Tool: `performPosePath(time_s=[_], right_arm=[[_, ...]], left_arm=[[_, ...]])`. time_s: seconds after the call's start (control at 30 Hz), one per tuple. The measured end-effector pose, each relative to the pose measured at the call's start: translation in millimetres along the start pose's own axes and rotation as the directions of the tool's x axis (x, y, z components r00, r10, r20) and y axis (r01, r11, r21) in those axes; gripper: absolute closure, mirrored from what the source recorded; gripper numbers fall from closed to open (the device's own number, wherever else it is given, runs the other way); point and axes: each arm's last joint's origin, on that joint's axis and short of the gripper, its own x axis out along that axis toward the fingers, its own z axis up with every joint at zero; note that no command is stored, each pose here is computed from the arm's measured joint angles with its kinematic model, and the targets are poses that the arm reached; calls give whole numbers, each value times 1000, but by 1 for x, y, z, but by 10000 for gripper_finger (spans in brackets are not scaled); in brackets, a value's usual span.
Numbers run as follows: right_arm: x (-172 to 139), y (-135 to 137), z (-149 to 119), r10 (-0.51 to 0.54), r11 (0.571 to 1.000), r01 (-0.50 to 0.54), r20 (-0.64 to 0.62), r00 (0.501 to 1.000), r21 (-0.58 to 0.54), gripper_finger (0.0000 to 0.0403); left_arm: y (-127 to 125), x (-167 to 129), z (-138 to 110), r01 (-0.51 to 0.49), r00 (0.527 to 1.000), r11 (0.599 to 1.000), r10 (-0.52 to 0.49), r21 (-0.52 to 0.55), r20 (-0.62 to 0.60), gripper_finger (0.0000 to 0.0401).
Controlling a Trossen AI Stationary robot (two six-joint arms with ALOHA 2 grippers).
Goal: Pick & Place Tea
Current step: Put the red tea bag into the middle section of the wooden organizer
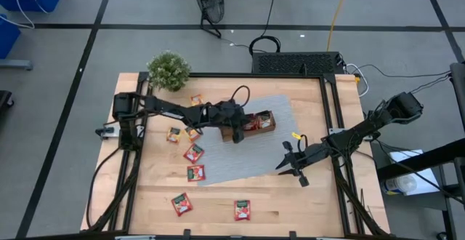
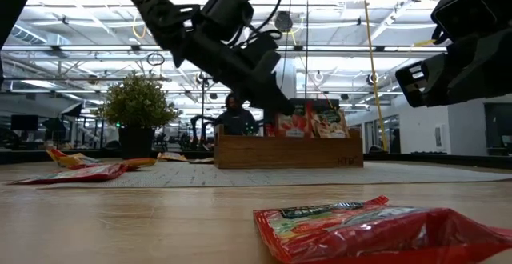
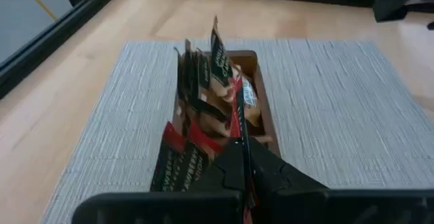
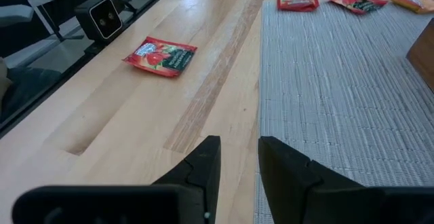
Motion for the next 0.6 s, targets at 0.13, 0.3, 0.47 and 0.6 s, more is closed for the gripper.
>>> performPosePath(time_s=[0.13, 0.3, 0.47, 0.6], right_arm=[[0, 0, 0, 0, 1000, 0, 1, 1000, -8, 312], [0, 0, 0, 0, 1000, 0, 0, 1000, -16, 312], [0, 0, 0, 0, 1000, 0, -2, 1000, -16, 312], [0, 0, 0, 0, 1000, 0, -1, 1000, -16, 312]], left_arm=[[2, -1, -10, -32, 999, 999, 32, -1, -13, 400], [4, -2, -16, -54, 998, 999, 54, 3, -34, 400], [5, -2, -19, -82, 996, 997, 82, 7, -42, 389], [5, -2, -19, -84, 996, 996, 84, 7, -39, 369]])
